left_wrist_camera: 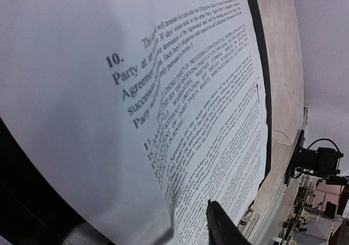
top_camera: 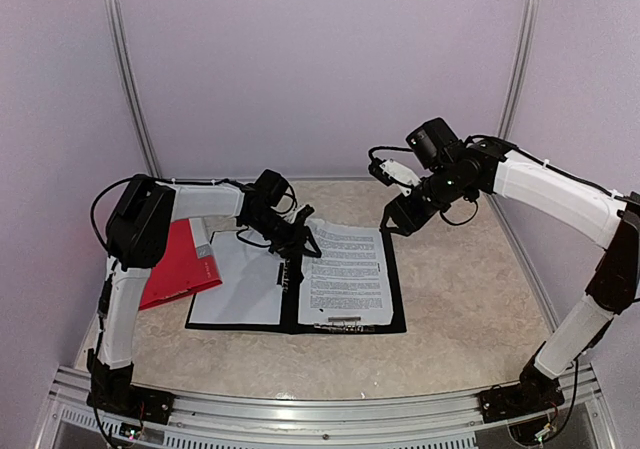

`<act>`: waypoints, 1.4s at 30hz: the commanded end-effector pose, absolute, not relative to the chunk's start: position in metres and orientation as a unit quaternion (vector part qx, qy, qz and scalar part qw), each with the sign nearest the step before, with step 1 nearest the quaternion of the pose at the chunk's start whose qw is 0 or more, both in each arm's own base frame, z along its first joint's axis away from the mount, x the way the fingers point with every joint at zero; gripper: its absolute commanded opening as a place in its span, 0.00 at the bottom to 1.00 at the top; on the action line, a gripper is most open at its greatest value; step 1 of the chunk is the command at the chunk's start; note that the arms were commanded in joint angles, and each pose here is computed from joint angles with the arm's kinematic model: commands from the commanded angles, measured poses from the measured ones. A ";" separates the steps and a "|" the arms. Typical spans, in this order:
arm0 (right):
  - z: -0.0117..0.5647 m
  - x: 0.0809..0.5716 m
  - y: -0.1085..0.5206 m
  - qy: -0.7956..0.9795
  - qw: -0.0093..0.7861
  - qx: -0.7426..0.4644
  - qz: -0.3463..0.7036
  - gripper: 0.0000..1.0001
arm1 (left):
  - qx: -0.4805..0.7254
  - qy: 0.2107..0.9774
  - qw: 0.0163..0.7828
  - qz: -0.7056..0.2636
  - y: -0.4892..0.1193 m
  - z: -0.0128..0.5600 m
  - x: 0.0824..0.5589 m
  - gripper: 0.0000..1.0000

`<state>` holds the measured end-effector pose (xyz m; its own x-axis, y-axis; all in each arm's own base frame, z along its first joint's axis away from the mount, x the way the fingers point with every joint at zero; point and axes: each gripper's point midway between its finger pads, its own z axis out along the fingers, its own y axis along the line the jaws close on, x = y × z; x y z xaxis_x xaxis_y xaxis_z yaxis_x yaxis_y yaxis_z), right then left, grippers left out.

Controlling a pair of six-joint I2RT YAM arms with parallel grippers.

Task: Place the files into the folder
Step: Place the file on the spring clip of the folder, then close the spring clip on the folder with some files.

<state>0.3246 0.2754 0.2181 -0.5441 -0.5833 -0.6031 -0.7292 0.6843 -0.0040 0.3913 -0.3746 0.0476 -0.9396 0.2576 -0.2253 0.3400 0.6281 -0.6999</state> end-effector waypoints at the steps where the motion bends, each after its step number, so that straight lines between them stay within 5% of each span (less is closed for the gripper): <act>1: 0.213 0.321 0.276 0.873 0.286 -0.376 0.124 0.52 | 0.167 0.909 0.055 -0.378 -0.372 0.045 0.393 0.38; 10: 0.214 0.319 0.275 0.873 0.287 -0.375 0.124 0.52 | 0.161 0.924 0.072 -0.340 -0.362 0.047 0.394 0.61; 20: 0.220 0.316 0.276 0.866 0.300 -0.380 0.129 0.55 | 0.174 0.919 0.128 -0.331 -0.361 0.093 0.398 0.74; 34: 0.201 0.300 0.295 0.856 0.306 -0.387 0.156 0.53 | 0.204 0.897 0.177 -0.350 -0.371 0.142 0.365 0.82; 42: 0.152 0.252 0.334 0.855 0.269 -0.405 0.180 0.50 | 0.183 0.898 0.199 -0.348 -0.341 0.138 0.319 0.82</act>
<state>0.2704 0.3089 0.1606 -0.5382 -0.6045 -0.5872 -0.7769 0.6260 0.0677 0.3255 -0.3515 0.1194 -0.8763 0.2468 -0.4137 0.4585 0.6907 -0.5592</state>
